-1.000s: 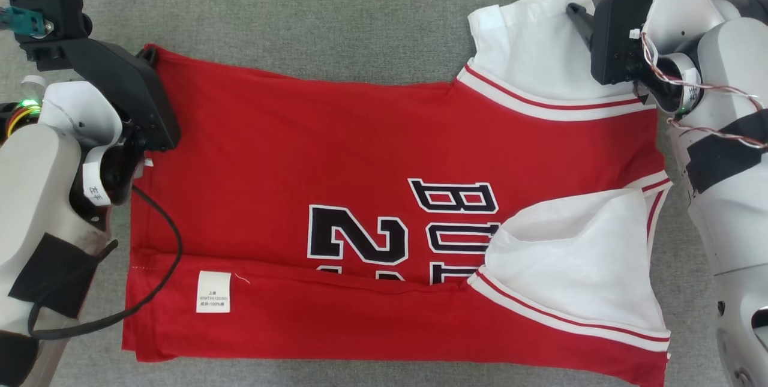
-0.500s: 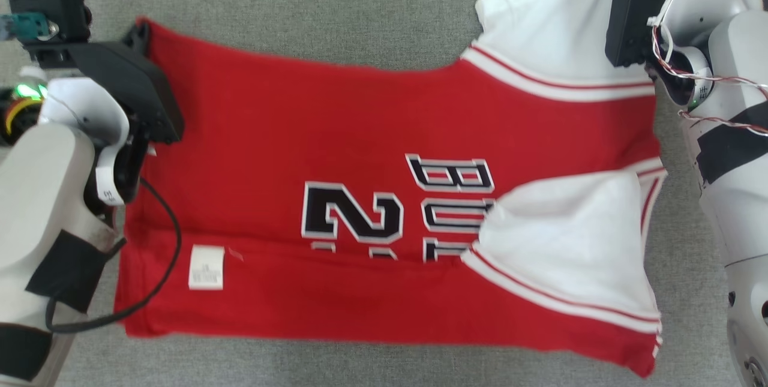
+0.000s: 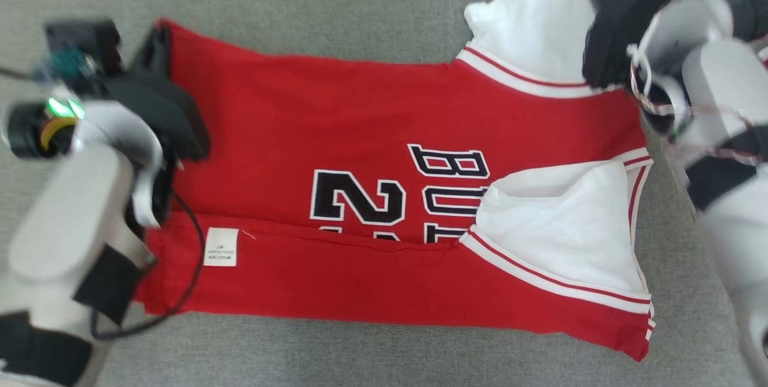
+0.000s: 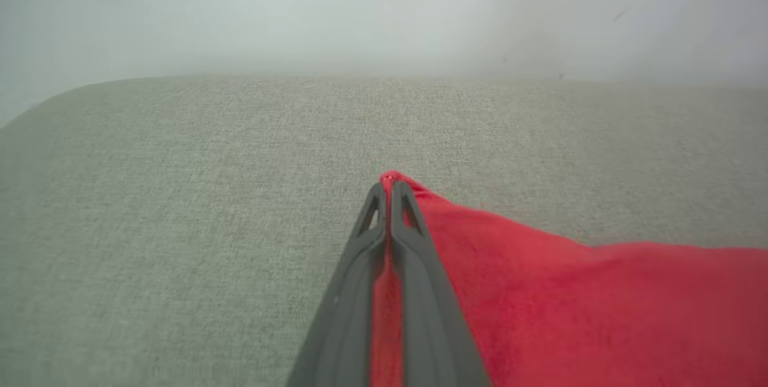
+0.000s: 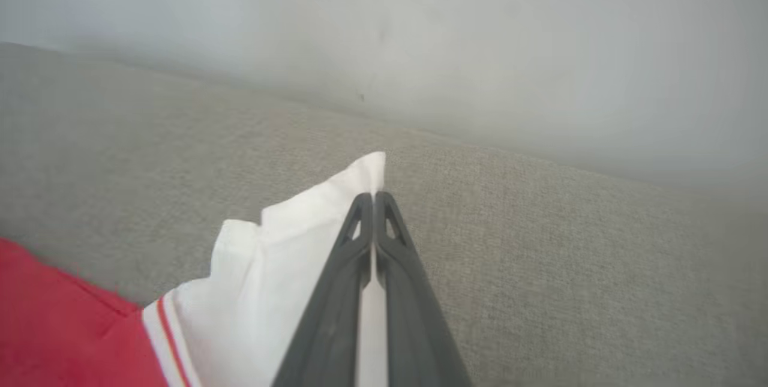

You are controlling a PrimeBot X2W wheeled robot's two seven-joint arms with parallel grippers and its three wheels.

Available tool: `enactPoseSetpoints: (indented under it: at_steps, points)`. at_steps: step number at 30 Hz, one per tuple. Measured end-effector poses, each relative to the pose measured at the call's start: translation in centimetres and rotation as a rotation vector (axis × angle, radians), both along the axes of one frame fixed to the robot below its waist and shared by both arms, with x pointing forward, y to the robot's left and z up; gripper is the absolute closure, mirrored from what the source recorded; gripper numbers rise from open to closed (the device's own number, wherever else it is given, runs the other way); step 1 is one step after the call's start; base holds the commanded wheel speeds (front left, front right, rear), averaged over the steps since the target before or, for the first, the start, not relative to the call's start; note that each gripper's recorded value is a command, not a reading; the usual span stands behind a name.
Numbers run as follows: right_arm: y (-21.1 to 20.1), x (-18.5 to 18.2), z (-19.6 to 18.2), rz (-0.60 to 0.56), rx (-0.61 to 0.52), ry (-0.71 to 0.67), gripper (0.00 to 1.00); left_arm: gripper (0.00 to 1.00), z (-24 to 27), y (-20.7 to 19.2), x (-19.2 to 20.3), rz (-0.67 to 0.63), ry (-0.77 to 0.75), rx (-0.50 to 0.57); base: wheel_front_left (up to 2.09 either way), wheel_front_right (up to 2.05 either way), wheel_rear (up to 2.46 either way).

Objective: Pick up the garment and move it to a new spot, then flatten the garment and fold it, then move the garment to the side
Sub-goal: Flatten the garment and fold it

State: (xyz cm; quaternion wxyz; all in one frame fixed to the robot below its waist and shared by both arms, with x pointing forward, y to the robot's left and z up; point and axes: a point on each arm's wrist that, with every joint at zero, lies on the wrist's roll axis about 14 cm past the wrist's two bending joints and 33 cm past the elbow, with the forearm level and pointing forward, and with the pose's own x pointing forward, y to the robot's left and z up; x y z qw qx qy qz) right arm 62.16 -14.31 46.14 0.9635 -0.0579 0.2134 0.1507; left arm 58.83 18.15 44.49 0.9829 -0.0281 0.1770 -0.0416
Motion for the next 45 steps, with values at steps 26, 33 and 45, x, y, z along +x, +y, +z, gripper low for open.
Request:
enactPoseSetpoints:
  at_steps: [26, 33, 45]
  points:
    - [-1.4, -17.6, 7.0, 0.16, 0.272, -0.03, 1.0, 1.0, 1.3, 0.8, -7.9, 0.058, -0.153, -0.079, 0.0, 0.0, 0.0]
    - [-2.1, -16.6, 9.0, 0.137, 0.23, -0.12, 1.0, 1.0, 2.5, -0.2, -6.0, 0.034, -0.196, -0.089, 0.0, 0.0, 0.0]
    - [-1.2, -17.3, 7.4, 0.153, 0.292, -0.054, 1.0, 1.0, 2.9, 0.5, -6.5, 0.079, -0.226, -0.155, 0.0, 0.0, 0.0]
